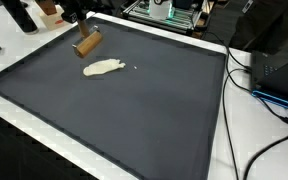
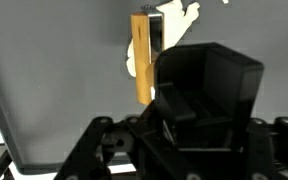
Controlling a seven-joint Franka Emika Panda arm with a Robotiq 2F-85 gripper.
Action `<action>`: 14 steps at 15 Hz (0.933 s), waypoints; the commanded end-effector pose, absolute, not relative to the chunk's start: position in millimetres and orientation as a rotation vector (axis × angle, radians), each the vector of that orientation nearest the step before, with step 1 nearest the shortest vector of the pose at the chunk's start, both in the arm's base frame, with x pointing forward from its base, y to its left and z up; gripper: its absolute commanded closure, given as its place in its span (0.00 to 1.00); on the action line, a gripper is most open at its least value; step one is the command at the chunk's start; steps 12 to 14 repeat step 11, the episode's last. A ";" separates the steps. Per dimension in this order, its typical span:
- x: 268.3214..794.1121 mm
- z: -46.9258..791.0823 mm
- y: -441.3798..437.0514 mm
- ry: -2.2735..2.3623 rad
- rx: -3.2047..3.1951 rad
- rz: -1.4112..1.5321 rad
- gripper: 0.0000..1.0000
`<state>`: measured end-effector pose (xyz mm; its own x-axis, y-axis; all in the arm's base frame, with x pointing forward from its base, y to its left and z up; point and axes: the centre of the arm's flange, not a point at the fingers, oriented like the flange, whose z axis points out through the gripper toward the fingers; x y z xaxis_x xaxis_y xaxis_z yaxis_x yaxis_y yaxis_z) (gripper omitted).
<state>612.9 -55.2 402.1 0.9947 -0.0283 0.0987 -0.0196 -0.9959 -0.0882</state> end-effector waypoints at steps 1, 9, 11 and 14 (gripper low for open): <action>597.6 410.9 -57.1 -0.036 -3.002 -0.150 0.77; 610.5 403.8 -54.4 -0.026 -3.031 -0.157 0.52; 610.2 403.7 -54.3 -0.027 -3.031 -0.156 0.52; 610.2 403.7 -54.3 -0.027 -3.031 -0.156 0.52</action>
